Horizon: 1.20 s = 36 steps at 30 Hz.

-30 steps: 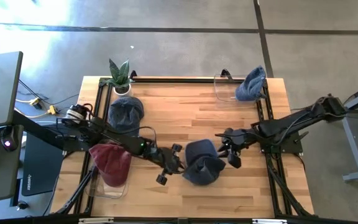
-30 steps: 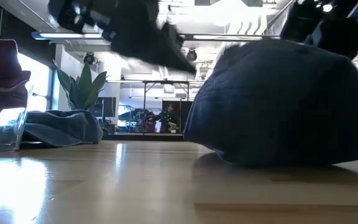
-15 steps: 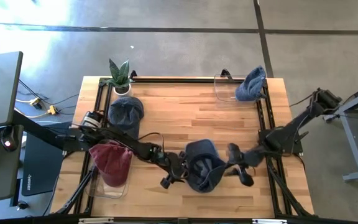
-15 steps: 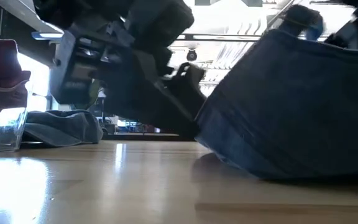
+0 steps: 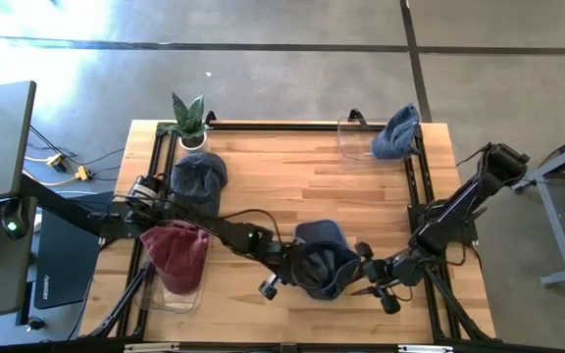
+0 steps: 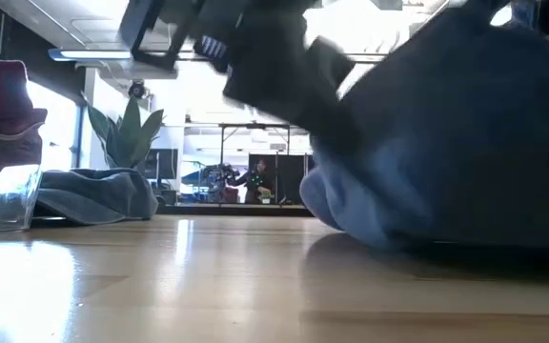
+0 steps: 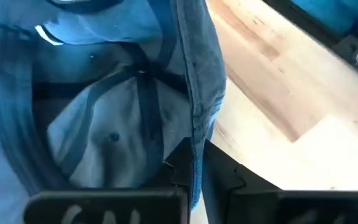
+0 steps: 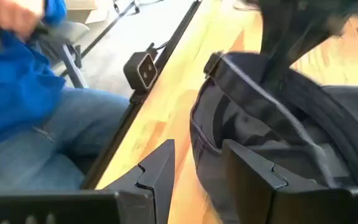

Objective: Pick & Place hat
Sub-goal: Put the top dark blue cap into the top transparent bin

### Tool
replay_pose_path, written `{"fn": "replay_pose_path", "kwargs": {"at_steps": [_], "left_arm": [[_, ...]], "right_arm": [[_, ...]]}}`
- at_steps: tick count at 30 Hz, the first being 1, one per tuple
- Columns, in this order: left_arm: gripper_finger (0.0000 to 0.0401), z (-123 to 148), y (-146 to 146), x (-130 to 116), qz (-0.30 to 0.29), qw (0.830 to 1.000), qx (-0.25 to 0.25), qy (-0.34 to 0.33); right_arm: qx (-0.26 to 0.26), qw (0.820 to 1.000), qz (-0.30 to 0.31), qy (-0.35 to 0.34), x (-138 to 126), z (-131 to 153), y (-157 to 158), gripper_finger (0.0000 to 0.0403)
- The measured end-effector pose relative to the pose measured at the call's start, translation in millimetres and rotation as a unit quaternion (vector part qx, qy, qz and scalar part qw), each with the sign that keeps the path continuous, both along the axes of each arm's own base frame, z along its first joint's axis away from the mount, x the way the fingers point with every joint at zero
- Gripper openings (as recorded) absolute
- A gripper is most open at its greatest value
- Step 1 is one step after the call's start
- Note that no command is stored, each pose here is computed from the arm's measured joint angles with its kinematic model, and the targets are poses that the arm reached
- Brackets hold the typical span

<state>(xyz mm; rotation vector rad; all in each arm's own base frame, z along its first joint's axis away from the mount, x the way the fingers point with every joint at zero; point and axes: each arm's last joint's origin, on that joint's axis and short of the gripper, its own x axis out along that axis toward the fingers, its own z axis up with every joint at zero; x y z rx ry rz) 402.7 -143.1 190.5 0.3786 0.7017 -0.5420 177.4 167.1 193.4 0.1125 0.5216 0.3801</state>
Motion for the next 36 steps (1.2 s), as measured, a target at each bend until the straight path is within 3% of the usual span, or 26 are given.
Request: {"fn": "replay_pose_path", "kwargs": {"at_steps": [3,8,14,17,22,28,33,36], "left_arm": [[0.0028,22.0,-1.0,3.9,0.020,0.999,-0.005,0.037],[0.0032,60.8,-0.6,4.5,0.078,0.992,-0.025,0.097],[0.0032,67.5,2.7,-5.0,0.151,0.971,-0.047,0.181],[0.0036,61.6,4.9,-11.3,0.176,0.958,-0.043,0.221],[0.0068,42.1,22.7,-13.3,0.216,0.941,-0.039,0.257],[0.0134,43.5,56.2,-9.4,0.255,0.925,-0.037,0.278],[0.0163,44.1,75.6,-16.9,0.289,0.900,-0.013,0.326],[0.0164,43.8,70.8,-19.3,0.294,0.899,0.006,0.324]], "right_arm": [[-0.009,1.000,0.015,0.000,13.2,-8.3,3.3,0.0123],[-0.052,0.998,-0.011,0.020,41.7,-17.3,6.1,0.0097],[-0.072,0.976,-0.171,0.116,66.7,-45.8,-23.8,0.0061],[-0.071,0.964,-0.208,0.149,73.9,-58.8,-38.1,0.0045],[-0.067,0.972,-0.172,0.147,79.5,-57.8,-41.4,0.0022],[-0.069,0.984,-0.124,0.111,63.5,-26.2,-34.2,0.0002],[-0.108,0.992,-0.032,0.054,52.2,-12.0,-15.5,0.0020],[-0.126,0.992,-0.008,0.028,55.2,-17.4,-6.3,0.0041]]}}
